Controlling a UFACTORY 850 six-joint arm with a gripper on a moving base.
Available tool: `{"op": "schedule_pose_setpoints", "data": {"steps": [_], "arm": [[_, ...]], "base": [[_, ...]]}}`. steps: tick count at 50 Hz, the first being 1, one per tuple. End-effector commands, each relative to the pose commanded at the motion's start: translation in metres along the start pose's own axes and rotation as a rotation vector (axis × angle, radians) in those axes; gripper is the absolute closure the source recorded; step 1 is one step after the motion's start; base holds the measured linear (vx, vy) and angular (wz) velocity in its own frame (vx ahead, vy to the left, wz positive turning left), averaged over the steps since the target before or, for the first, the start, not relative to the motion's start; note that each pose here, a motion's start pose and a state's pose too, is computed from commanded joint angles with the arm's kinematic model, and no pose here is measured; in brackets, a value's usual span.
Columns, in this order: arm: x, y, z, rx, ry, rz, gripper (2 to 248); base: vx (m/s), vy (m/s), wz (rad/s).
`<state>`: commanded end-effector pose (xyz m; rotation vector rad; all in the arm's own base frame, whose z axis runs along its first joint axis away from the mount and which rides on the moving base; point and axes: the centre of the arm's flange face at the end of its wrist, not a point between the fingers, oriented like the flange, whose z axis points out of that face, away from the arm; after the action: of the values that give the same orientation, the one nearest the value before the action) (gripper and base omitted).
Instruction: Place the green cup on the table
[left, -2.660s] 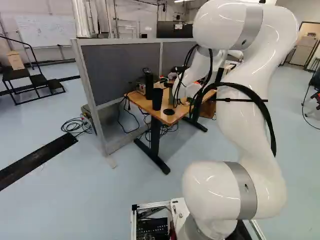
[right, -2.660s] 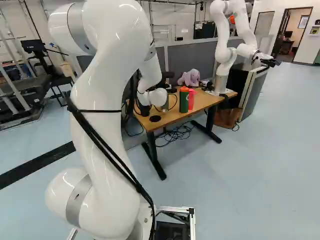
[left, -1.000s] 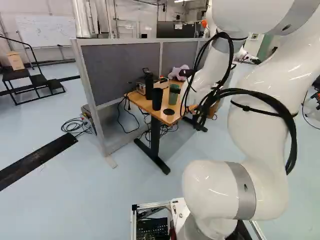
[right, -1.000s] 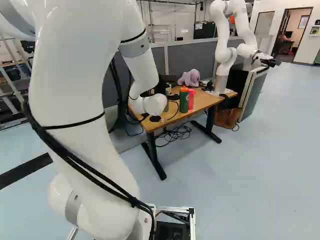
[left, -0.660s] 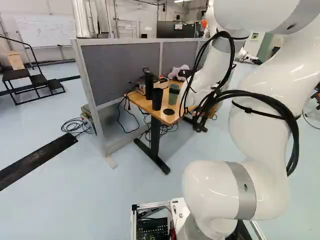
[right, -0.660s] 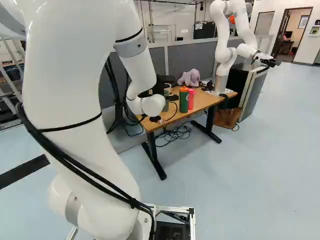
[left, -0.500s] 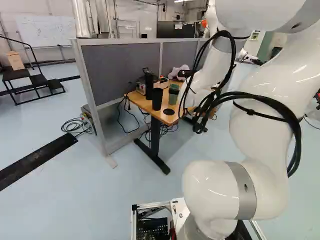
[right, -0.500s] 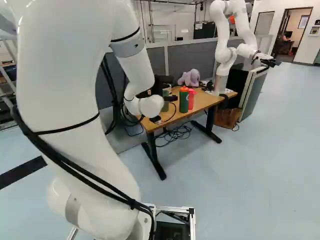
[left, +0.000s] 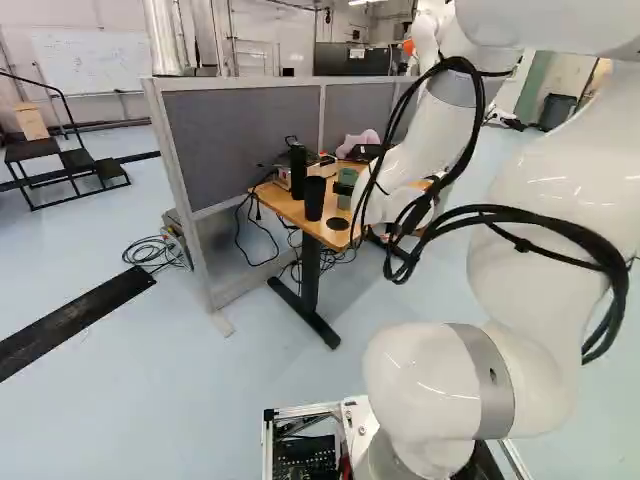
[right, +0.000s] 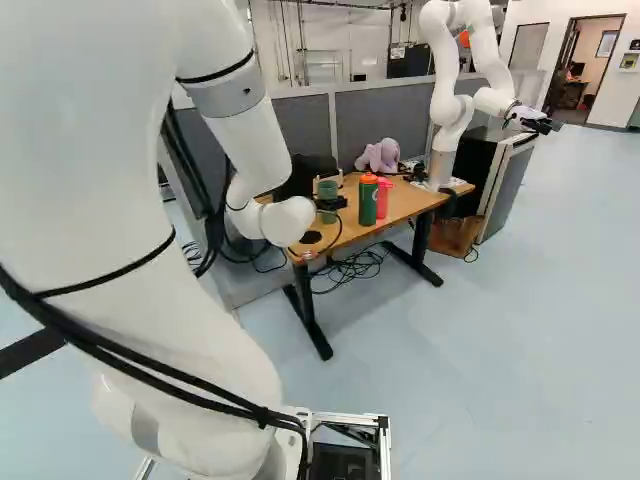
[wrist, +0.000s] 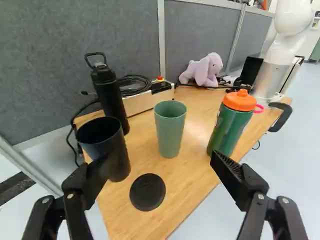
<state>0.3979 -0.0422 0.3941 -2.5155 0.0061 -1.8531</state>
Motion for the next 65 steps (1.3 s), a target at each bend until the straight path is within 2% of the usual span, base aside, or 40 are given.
{"op": "schedule_pose_setpoints", "data": {"steps": [16, 33, 65], "arm": [[-0.019, -0.019, -0.041, -0.004, -0.010, -0.004, 3], [-0.039, -0.032, -0.075, -0.007, -0.019, -0.008, 3], [-0.063, -0.042, -0.110, -0.011, -0.030, -0.013, 3]], "base": [[0.000, 0.000, 0.000], [0.000, 0.000, 0.000], [0.000, 0.000, 0.000]]}}
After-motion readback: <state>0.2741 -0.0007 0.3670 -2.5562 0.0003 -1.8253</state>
